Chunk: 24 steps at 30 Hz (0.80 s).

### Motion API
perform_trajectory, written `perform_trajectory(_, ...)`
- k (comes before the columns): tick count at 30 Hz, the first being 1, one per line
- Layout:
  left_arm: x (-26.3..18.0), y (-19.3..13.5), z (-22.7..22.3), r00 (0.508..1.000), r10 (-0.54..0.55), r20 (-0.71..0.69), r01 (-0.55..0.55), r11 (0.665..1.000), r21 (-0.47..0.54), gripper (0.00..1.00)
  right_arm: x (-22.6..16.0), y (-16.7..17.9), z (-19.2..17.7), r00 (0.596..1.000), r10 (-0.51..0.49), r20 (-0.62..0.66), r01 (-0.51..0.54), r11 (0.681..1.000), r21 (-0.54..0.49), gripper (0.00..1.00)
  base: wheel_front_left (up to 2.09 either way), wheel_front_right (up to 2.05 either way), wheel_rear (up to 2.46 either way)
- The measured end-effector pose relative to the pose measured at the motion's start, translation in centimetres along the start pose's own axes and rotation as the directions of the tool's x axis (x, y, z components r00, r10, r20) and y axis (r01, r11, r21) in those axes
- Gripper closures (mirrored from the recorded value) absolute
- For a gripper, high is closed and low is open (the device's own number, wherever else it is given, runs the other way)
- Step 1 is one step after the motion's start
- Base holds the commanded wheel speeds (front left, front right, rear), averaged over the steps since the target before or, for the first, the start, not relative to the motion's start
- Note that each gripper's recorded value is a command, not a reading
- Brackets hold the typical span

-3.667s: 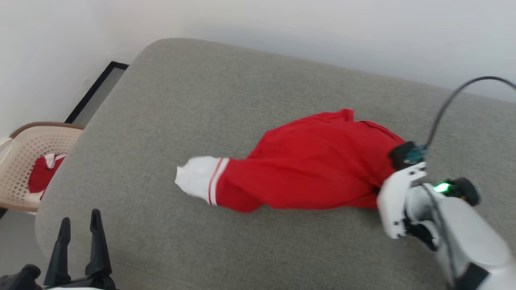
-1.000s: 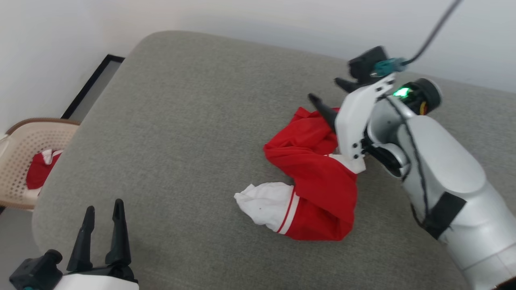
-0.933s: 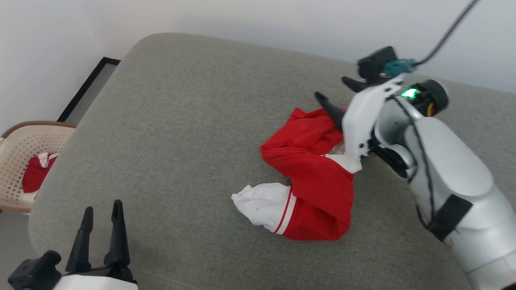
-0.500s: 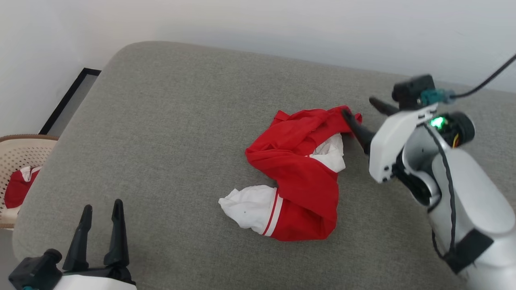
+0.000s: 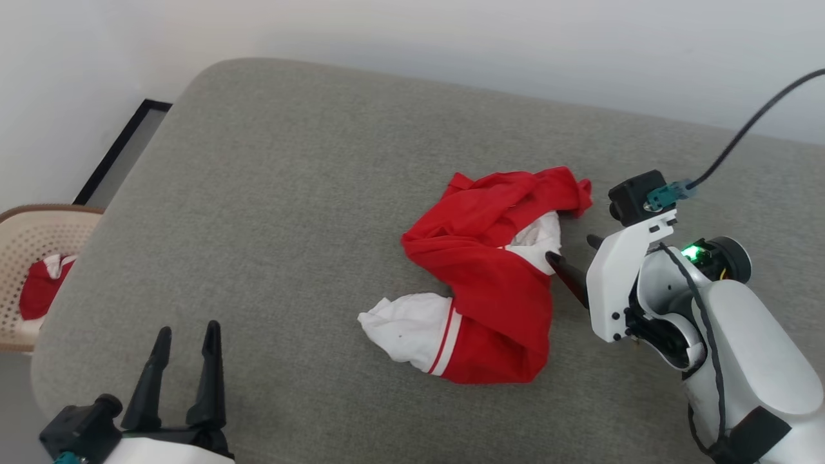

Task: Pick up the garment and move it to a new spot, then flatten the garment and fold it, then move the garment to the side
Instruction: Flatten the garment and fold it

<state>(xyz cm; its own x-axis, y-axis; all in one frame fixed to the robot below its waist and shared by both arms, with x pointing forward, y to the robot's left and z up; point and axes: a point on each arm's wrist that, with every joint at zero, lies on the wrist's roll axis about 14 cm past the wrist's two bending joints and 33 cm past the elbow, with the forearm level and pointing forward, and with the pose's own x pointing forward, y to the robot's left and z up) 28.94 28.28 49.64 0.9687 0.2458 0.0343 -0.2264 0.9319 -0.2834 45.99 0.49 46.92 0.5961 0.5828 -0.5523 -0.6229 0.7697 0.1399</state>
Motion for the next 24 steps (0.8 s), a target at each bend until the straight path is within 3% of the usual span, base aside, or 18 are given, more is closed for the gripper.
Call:
perform_trajectory(15, -0.2, 1.0, -0.6, 0.999, 0.048, -0.025, -0.048, 0.999, -0.006, 0.0, 4.0, 0.6, -2.8, 0.974, 0.017, -0.228, -0.029, 0.998, -0.048, 0.0, 0.0, 0.0, 0.0)
perform_trajectory(16, -0.2, 1.1, -0.6, 0.998, 0.051, -0.028, -0.052, 0.999, -0.005, 0.0, 4.2, 0.6, -3.0, 0.971, 0.016, -0.238, -0.031, 0.998, -0.06, 0.54, 0.0, 0.0, 0.0)
perform_trajectory(17, -0.2, 1.1, -0.6, 0.998, 0.053, -0.027, -0.053, 0.999, -0.005, 0.0, 4.4, 0.6, -3.0, 0.969, 0.015, -0.245, -0.032, 0.997, -0.069, 1.0, 0.0, 0.0, 0.0)
perform_trajectory(24, 0.0, 1.2, -0.7, 0.998, 0.058, -0.027, -0.058, 0.998, -0.008, 0.0, 5.1, 0.2, -1.2, 0.98, 0.011, -0.197, -0.028, 0.996, -0.081, 1.0, 0.0, 0.0, 0.0)
